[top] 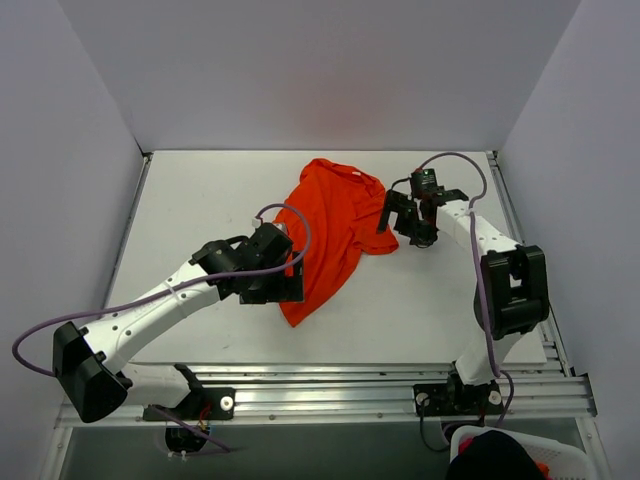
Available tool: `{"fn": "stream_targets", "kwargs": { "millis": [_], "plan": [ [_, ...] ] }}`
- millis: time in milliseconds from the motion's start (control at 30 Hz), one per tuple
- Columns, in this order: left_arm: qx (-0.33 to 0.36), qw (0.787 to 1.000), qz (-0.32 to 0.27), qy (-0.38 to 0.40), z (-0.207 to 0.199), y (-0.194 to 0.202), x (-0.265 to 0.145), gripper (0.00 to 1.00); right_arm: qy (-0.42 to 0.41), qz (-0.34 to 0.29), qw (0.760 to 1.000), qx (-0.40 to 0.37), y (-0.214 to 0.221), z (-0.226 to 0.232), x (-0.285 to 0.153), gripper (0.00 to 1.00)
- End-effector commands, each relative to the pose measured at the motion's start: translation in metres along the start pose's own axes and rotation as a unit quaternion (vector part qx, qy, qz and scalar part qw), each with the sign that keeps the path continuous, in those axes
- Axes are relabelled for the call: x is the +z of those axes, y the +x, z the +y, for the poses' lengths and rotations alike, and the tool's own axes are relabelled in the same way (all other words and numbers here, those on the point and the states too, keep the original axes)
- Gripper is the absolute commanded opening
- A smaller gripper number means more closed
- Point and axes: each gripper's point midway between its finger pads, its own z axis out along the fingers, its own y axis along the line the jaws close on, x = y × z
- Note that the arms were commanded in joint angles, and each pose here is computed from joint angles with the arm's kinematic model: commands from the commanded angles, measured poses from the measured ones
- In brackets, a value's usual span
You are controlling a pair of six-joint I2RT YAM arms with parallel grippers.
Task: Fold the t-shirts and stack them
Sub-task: Flatten the tshirt out
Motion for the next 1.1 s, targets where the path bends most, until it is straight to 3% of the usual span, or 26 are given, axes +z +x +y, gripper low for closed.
{"fn": "stream_targets", "kwargs": {
  "millis": [0, 467, 733, 867, 933, 967, 1000, 1067],
  "plan": [
    [-0.005, 1.0, -0.017, 0.01, -0.008, -0.01, -0.007, 0.99, -0.036, -0.026, 0.999, -0.009, -0.025, 0.024, -0.002, 0.99],
    [-0.001, 1.0, -0.016, 0.003, -0.002, -0.007, -0.019, 0.99, -0.004, 0.005, 1.0, -0.001, -0.005, 0.005, 0.056, 0.97],
    [0.013, 1.0, 0.003, -0.011, 0.003, -0.002, -0.017, 1.0, -0.005, 0.015, 1.0, 0.007, -0.004, 0.007, 0.07, 0.76],
    [0.019, 0.999, 0.016, -0.022, 0.01, 0.007, -0.009, 1.0, -0.012, 0.019, 1.0, 0.007, 0.0, 0.008, 0.07, 0.53],
    [0.025, 0.999, 0.024, -0.032, 0.014, 0.012, -0.003, 1.0, -0.016, 0.024, 1.0, 0.006, 0.002, 0.009, 0.072, 0.32],
    [0.03, 0.999, 0.027, -0.037, 0.015, 0.015, 0.001, 1.0, -0.015, 0.026, 1.0, 0.006, 0.004, 0.008, 0.073, 0.09],
    [0.033, 0.998, 0.03, -0.041, 0.017, 0.016, 0.004, 0.97, -0.013, 0.027, 1.0, 0.006, 0.004, 0.006, 0.073, 0.0],
    [0.042, 0.997, 0.037, -0.049, 0.018, 0.019, 0.012, 0.93, -0.01, 0.03, 0.999, 0.006, 0.005, 0.005, 0.073, 0.0]
  ]
}}
